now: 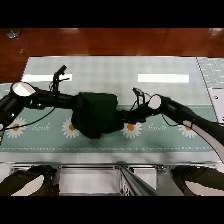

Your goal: Fold the shirts.

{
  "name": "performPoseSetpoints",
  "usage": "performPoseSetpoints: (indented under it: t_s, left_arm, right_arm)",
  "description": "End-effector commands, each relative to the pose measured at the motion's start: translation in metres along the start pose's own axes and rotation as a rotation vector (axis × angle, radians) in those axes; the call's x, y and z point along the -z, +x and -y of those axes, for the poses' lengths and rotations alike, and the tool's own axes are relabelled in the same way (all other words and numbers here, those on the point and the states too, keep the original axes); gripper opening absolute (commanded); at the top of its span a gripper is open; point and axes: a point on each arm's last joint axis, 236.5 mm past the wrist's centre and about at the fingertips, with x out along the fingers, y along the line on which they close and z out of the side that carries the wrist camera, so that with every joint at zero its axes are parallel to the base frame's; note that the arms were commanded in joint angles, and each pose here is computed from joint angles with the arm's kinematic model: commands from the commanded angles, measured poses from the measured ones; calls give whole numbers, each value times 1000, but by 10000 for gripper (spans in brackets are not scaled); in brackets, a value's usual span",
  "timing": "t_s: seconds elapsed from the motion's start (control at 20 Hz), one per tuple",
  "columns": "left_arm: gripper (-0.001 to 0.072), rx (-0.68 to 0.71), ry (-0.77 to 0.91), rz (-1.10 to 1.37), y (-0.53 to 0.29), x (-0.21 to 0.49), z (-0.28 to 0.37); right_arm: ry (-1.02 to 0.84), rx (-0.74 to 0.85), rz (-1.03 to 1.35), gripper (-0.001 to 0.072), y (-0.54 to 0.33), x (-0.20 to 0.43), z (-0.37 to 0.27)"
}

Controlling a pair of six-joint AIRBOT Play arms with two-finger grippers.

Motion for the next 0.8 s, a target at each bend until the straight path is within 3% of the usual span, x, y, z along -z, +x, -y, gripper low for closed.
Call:
performPoseSetpoints:
  t_s: [0.0, 0.15, 0.25, 0.5, 0.75]
  left_arm:
    - [35, 87, 38, 170, -40, -64, 41]
    - [34, 147, 210, 384, -112, -134, 113]
    - [34, 124, 310, 451, -159, -153, 152]
    - [34, -160, 448, 525, -243, -149, 181]
    - [34, -209, 519, 523, -268, -109, 203]
  right_arm:
    - [-93, 48, 153, 21, -79, -60, -9]
    - [-204, 34, 538, 21, -244, -135, -57]
    - [-301, 45, 775, 21, -358, -135, -93]
    - [-497, 46, 1148, 21, -525, -30, -138]
    - [-498, 138, 1200, 21, -559, 52, -109]
